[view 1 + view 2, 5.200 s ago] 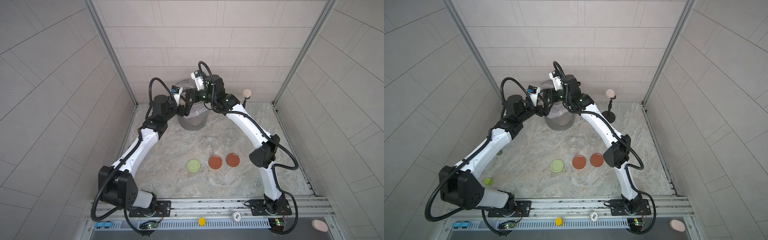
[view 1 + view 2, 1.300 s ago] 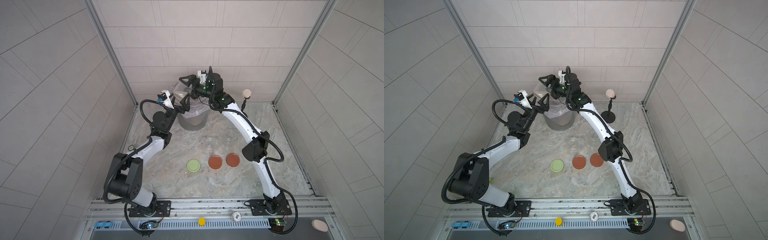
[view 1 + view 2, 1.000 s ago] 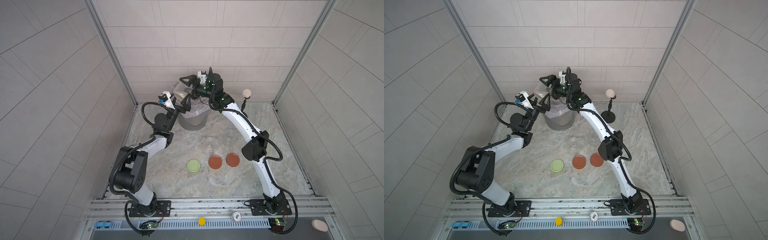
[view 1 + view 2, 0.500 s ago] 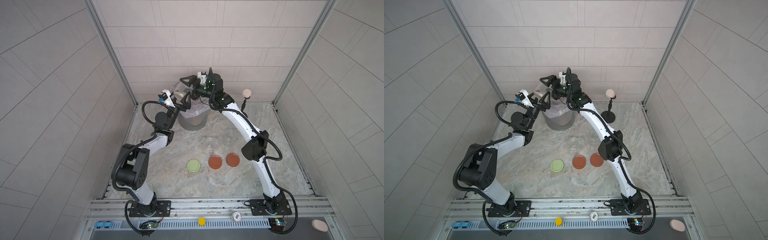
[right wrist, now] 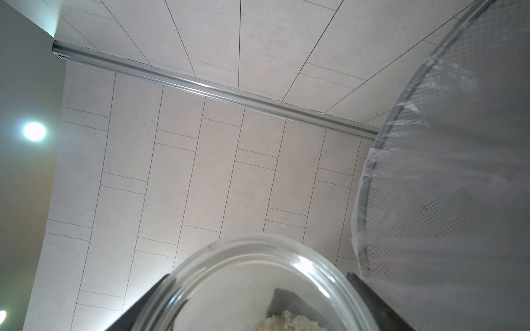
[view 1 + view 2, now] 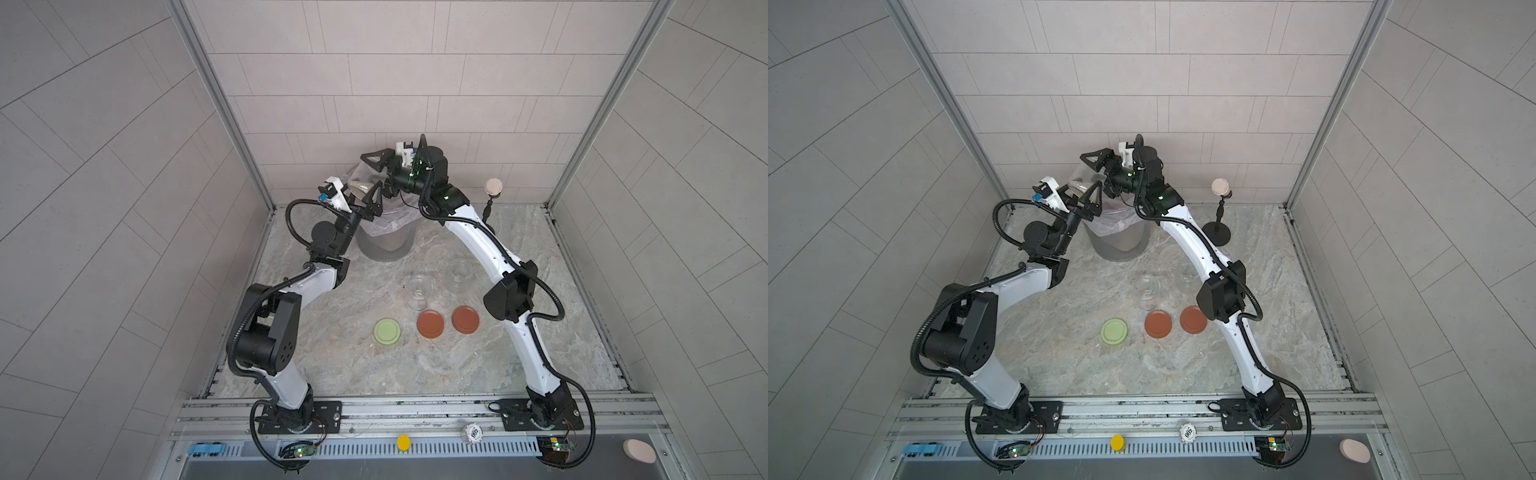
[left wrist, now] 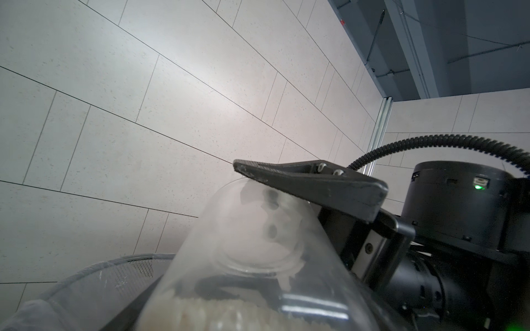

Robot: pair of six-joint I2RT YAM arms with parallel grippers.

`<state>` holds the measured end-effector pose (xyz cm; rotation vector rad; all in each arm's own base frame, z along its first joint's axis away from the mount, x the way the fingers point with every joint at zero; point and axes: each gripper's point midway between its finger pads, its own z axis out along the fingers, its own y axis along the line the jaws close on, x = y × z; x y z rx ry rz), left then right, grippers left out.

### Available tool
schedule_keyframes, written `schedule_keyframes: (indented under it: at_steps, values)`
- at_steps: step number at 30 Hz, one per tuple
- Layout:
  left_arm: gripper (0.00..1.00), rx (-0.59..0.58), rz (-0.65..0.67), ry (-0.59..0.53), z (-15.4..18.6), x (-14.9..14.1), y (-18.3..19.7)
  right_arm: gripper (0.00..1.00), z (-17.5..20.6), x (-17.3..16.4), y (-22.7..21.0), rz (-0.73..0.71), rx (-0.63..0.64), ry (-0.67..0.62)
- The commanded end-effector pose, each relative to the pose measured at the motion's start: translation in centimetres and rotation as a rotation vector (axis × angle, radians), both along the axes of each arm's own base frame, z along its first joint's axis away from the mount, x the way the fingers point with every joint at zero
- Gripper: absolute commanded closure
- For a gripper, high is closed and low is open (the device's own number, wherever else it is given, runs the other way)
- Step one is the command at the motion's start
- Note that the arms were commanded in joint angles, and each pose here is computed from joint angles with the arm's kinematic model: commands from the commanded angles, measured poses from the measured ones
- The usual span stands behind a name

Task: Empty moldy rice from jars
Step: Pour the moldy rice from the jar into the trash bin.

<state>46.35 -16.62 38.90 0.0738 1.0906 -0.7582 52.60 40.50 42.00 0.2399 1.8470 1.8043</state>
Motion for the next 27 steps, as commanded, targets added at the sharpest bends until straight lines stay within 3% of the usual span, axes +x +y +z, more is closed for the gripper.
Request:
schedule_keyframes:
  at_steps: [1,4,9,10,13,17,21,27]
  values:
    - [0.12,-0.023,-0.026,-0.062,1.9,-0.3,-0.2,0.68,5.3,-1.8,-0.5,0.026,0.095,-0.108]
    - [0.16,-0.031,-0.021,-0.064,2.1,-0.2,-0.1,0.68,5.3,-1.9,-0.5,0.031,0.095,-0.107]
    - [0.51,-0.042,-0.025,-0.075,2.7,0.0,-0.2,0.61,5.2,-1.8,-0.5,0.032,0.094,-0.101]
    - [0.56,-0.043,-0.023,-0.075,2.8,0.1,-0.1,0.56,5.2,-1.8,-0.5,0.032,0.094,-0.101]
    - [0.70,-0.055,0.002,-0.066,2.6,0.3,0.7,0.31,5.3,-1.6,-1.0,0.019,0.090,-0.099]
    - [0.88,-0.081,0.014,-0.047,2.3,1.0,2.1,0.11,5.2,-1.2,-1.9,-0.005,0.061,-0.096]
    - [0.94,-0.101,0.000,-0.043,2.6,1.4,2.6,0.01,5.0,-1.2,-2.7,-0.022,0.017,-0.095]
    - [1.00,-0.093,-0.027,-0.038,3.4,1.9,2.1,0.01,3.4,-0.9,-3.3,-0.026,-0.036,-0.047]
